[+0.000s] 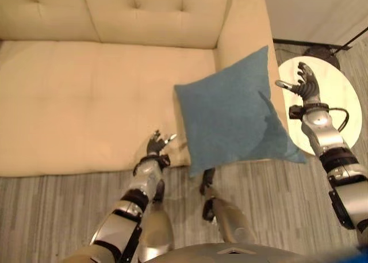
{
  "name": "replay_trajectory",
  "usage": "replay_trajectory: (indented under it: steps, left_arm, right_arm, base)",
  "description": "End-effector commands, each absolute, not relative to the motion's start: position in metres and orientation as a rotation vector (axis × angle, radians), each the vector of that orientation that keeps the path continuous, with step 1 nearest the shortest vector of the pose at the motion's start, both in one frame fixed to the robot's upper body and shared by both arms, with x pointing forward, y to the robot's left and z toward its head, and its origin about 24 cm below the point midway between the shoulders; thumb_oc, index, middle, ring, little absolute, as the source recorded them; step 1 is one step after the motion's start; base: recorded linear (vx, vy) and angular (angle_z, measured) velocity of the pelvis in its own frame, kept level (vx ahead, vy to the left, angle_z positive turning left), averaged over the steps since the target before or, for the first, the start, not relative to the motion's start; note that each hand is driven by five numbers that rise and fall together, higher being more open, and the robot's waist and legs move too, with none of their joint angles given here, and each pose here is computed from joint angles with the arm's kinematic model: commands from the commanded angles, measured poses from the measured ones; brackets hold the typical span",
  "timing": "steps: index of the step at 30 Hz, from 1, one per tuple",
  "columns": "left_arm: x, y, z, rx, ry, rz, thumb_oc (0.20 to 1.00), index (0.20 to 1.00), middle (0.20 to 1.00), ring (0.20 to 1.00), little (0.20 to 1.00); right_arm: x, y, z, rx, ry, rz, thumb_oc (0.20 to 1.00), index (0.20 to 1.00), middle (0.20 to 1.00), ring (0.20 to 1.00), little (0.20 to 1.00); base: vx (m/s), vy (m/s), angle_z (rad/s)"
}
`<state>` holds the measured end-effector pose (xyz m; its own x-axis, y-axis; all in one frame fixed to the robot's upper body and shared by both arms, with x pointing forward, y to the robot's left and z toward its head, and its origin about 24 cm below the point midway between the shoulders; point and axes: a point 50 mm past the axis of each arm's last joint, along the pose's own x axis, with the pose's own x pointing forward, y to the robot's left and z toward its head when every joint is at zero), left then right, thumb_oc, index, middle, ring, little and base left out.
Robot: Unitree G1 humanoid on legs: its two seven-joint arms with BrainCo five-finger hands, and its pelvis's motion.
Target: Pick up all the scattered cushions and arrange them neatly on the sofa.
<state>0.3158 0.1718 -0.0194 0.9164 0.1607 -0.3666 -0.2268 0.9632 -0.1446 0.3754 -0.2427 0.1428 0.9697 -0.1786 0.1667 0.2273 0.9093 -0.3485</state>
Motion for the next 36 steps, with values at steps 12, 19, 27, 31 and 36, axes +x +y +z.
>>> replay_trajectory:
  steps: [12, 19, 27, 31, 36]
  left_arm:
    - [0.328, 0.169, -0.006, -0.189, 0.307, 0.22, 1.0, 1.0, 1.0, 1.0, 1.0]
    - [0.338, 0.171, 0.006, -0.197, 0.271, 0.225, 1.0, 1.0, 1.0, 1.0, 1.0]
    - [0.349, 0.167, 0.021, -0.227, 0.23, 0.216, 1.0, 1.0, 1.0, 1.0, 1.0]
    - [0.359, 0.168, 0.035, -0.183, 0.197, 0.214, 1.0, 1.0, 1.0, 1.0, 1.0]
    - [0.372, 0.158, 0.056, -0.218, 0.144, 0.187, 1.0, 1.0, 1.0, 1.0, 1.0]
  right_arm:
    - [0.384, -0.204, 0.115, -0.601, -0.022, -0.043, 1.0, 1.0, 1.0, 1.0, 1.0]
    - [0.384, -0.188, 0.106, -0.589, -0.01, 0.005, 1.0, 1.0, 1.0, 1.0, 1.0]
    - [0.381, -0.172, 0.111, -0.571, -0.073, 0.049, 1.0, 1.0, 1.0, 1.0, 1.0]
    - [0.381, -0.166, 0.126, -0.557, -0.141, 0.064, 1.0, 1.0, 1.0, 1.0, 1.0]
    - [0.383, -0.157, 0.144, -0.535, -0.219, 0.069, 1.0, 1.0, 1.0, 1.0, 1.0]
  base:
    - [0.0, 0.003, -0.02]
    - [-0.02, -0.014, -0.06]
    - [0.0, -0.049, -0.03]
    - [0.01, -0.047, 0.02]
    - [0.02, -0.044, 0.06]
